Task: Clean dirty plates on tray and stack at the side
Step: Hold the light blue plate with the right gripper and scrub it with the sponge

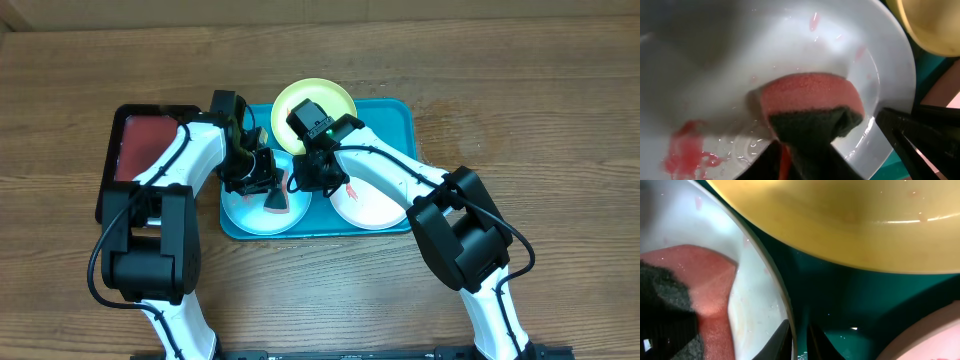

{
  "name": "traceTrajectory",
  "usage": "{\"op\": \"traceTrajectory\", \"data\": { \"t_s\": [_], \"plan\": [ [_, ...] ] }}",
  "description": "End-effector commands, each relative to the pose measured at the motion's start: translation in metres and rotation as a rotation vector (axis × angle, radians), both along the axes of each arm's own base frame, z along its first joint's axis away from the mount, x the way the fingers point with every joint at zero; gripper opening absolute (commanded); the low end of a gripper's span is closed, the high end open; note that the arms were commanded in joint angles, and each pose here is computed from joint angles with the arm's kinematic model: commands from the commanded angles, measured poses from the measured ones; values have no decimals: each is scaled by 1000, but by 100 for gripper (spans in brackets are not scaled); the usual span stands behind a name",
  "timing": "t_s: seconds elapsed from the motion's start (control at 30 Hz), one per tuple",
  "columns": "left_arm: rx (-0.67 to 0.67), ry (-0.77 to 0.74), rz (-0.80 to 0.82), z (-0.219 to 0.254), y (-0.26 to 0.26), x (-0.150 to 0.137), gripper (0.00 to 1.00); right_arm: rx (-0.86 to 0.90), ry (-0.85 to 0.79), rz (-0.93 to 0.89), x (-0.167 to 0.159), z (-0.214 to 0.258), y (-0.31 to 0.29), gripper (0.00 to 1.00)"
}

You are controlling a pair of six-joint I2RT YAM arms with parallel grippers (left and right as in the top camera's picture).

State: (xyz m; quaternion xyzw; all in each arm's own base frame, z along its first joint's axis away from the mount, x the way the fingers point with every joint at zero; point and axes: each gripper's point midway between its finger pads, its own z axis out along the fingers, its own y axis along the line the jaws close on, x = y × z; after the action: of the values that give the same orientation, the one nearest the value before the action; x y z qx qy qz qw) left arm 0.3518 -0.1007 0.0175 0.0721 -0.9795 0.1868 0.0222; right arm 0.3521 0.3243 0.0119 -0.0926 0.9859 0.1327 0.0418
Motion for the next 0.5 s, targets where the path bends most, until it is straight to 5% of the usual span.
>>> {"op": "traceTrajectory", "data": {
  "t_s": [0.0,0.13,0.3,0.47],
  "plan": [
    [76,2,8,-6,12,-3,18,2,3,6,-2,-1,2,13],
    [201,4,24,-11,34,-4,4,2,4,6,-2,-1,1,13],
    [439,18,142,-7,78,-2,4,2,4,6,-2,-1,1,13],
    [525,-17,185,17,97,14,4,2,3,6,-2,-1,1,13]
  ]
}}
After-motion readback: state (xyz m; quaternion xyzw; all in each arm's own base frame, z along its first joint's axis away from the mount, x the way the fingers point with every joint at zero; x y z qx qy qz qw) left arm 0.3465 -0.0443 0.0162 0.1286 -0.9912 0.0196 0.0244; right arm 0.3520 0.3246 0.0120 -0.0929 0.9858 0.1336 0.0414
